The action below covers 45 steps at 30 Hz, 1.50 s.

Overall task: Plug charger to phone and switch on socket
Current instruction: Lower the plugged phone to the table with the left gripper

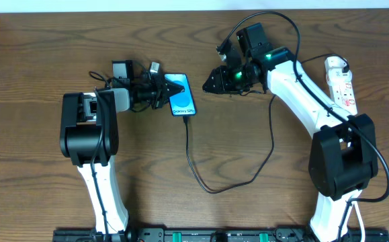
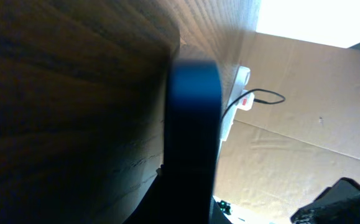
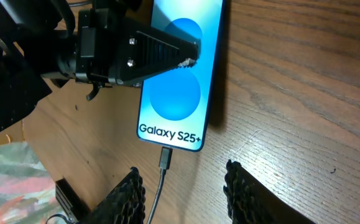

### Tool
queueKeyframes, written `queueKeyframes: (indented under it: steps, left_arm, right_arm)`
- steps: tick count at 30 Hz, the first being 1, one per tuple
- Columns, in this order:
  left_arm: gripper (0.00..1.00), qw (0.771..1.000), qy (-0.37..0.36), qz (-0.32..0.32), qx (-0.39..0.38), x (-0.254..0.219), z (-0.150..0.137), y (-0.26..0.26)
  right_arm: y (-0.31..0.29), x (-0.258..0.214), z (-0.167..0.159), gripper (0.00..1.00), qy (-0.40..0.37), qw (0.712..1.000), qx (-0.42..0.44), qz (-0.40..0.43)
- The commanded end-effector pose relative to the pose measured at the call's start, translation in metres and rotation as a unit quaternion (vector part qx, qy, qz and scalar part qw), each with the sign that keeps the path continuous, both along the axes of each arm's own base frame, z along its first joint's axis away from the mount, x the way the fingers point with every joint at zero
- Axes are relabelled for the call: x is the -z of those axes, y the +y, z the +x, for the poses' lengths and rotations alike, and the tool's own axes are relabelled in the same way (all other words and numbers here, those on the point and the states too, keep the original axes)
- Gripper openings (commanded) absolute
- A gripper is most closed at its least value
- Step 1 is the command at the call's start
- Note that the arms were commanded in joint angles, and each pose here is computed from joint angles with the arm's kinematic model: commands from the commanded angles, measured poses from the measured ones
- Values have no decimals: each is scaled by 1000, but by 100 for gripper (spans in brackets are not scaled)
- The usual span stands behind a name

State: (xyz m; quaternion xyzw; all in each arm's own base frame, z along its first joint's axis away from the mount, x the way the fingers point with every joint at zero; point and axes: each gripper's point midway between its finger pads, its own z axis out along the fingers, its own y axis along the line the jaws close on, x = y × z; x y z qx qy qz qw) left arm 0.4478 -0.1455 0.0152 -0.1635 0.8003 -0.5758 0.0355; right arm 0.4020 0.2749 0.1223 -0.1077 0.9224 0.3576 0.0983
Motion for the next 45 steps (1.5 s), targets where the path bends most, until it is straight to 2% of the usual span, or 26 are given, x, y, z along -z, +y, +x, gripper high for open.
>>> queueKeyframes:
  steps: [1,5,12,14,16,17,19,20,29,36,40,45]
  left_arm:
    - [7,998,9,60,-9,24,-5,8]
    - [7,991,51,122,-22,49,-16,20]
    - [8,988,62,141,-26,56,-19,25]
    - [15,987,63,143,-27,57,-19,25]
    - [17,987,63,143,-27,56,-19,25]
    - [25,987,63,143,-27,56,-19,25]
    - [26,987,63,143,-27,57,-19,25]
    - [30,987,63,143,-27,57,-19,25]
    - [36,987,63,148,-29,58,-18,27]
    - [47,984,65,160,-38,61,-17,32]
    - [53,980,74,177,-50,64,-16,43]
    - [55,970,85,220,-65,65,-18,58]
  right_arm:
    - [0,3,0,41,-4,1000,-6,-4]
    - [-1,3,1,41,-7,1000,-8,-5]
    - [-3,4,1,41,-7,1000,-5,-12]
    - [-3,5,1,41,-6,1000,-5,-12]
    - [-3,5,0,41,-4,1000,-5,-13]
    - [-3,5,0,42,-4,1000,-5,-13]
    - [-3,5,0,42,-4,1000,-5,-13]
    - [-3,5,0,42,-4,1000,-5,-13]
    - [-3,5,-1,41,-3,1000,-5,-13]
    - [-3,5,-1,42,-3,1000,-5,-14]
    - [-4,6,-1,42,-1,1000,-5,-14]
    - [-4,6,-2,42,0,1000,-5,-15]
